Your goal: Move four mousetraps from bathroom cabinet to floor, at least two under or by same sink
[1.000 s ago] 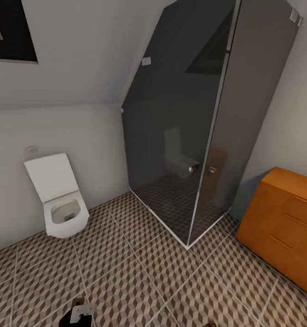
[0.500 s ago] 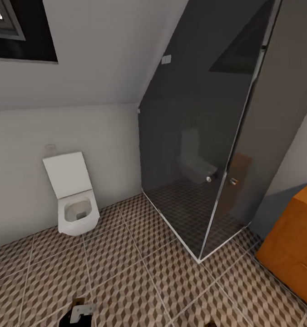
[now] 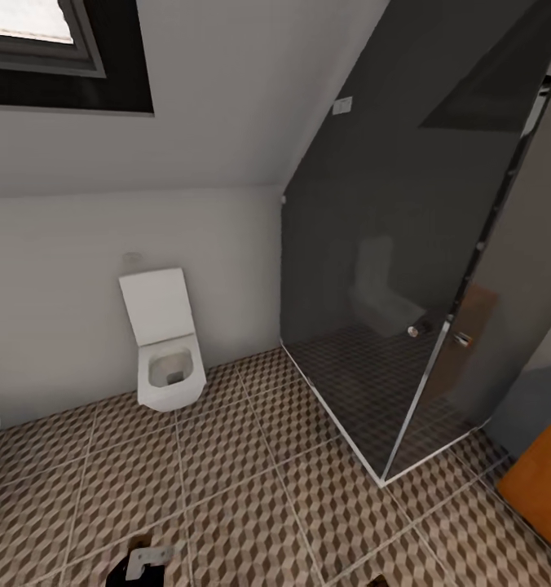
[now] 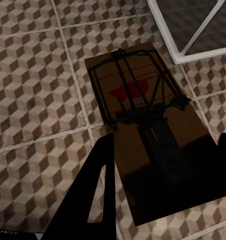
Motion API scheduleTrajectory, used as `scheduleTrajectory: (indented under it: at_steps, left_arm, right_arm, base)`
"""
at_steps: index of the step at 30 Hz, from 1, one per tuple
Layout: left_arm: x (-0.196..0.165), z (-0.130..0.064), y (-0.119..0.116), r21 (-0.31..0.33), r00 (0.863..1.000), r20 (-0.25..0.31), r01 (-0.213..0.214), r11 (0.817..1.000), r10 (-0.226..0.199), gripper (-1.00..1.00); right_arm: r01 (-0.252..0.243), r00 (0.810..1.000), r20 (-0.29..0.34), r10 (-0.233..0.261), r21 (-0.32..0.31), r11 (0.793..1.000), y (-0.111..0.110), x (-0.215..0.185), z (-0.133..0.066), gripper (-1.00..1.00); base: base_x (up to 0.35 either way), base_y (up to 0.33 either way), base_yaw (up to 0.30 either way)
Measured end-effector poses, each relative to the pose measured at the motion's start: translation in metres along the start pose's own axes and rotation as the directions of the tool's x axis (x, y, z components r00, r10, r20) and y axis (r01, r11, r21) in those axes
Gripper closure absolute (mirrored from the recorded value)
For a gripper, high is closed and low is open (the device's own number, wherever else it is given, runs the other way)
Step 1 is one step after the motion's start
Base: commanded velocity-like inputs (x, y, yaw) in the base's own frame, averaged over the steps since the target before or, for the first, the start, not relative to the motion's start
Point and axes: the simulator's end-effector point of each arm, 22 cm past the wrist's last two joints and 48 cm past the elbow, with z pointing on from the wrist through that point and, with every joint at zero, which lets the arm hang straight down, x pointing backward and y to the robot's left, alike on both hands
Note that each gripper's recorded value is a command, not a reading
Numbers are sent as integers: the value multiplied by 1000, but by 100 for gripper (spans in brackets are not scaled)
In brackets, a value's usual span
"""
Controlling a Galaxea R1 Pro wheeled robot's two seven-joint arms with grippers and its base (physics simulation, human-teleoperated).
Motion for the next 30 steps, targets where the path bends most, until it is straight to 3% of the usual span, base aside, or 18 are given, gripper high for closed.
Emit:
scheduleTrajectory:
  at_steps: [30]
  left_arm:
    - [0, 0, 0, 0, 1000, 0, 0, 1000, 0, 100]
  right_arm:
    - [0, 1000, 0, 0, -1, 1000, 0, 0, 0, 100]
  base:
    - [0, 0, 254]
